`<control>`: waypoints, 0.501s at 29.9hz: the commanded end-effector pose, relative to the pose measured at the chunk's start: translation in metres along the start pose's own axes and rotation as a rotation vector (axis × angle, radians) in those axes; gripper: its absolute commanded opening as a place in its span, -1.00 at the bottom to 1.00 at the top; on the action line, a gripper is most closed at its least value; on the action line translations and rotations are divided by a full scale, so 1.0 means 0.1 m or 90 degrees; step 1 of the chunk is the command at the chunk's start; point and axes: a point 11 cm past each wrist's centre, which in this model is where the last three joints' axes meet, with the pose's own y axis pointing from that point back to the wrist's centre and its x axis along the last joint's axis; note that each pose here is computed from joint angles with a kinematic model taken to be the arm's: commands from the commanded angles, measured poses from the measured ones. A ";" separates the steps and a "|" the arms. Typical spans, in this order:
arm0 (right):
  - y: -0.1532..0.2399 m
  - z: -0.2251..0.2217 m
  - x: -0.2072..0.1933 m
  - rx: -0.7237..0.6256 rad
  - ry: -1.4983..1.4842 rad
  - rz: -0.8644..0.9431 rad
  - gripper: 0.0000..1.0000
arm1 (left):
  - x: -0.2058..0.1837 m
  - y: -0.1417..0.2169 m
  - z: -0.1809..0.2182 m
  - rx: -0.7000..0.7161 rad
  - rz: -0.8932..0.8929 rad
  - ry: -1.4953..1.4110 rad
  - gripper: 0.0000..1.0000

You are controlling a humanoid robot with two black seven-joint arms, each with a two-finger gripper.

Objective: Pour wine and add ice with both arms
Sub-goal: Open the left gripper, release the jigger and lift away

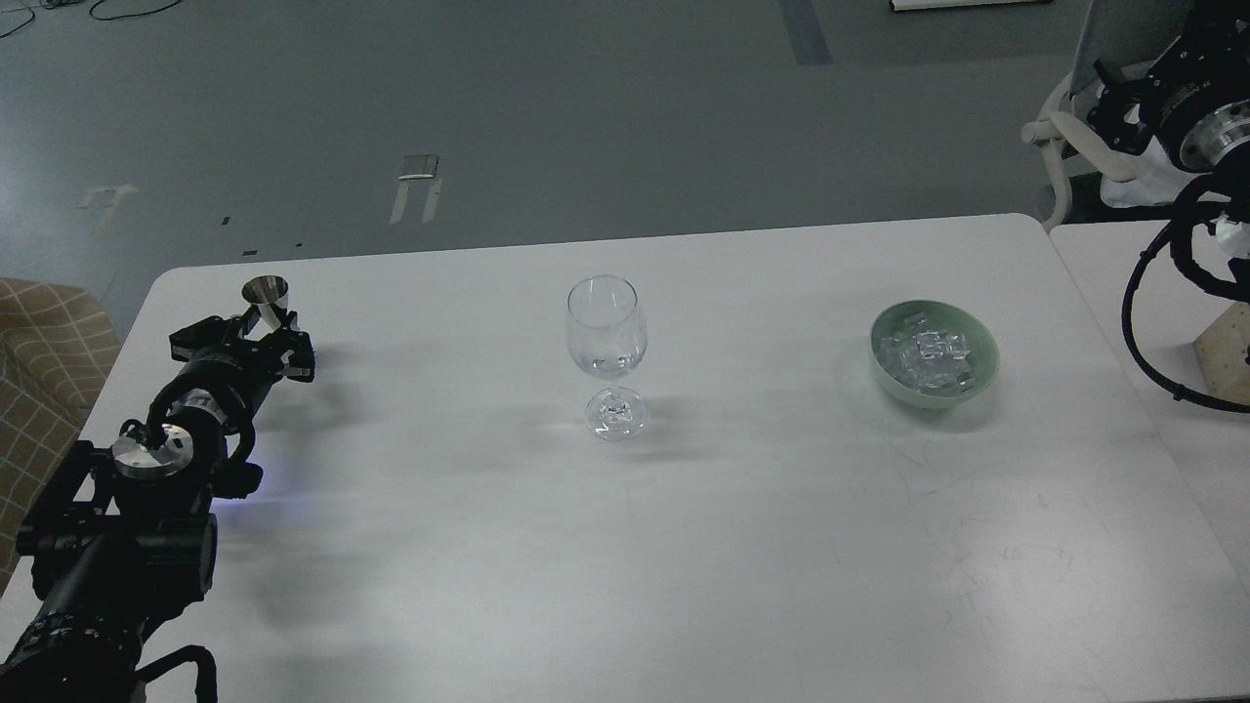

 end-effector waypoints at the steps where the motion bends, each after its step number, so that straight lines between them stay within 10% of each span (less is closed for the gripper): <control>1: 0.00 0.00 0.00 0.001 -0.001 0.000 1.00 | 0.00 0.00 -0.02 0.004 0.000 -0.005 -0.20; 9: 0.00 -0.01 0.01 0.001 0.000 0.001 1.00 | -0.05 -0.01 0.00 0.006 -0.007 -0.011 -0.18; 15: 0.01 -0.03 0.02 0.003 0.002 0.003 1.00 | -0.04 0.01 0.11 -0.006 -0.003 -0.019 0.45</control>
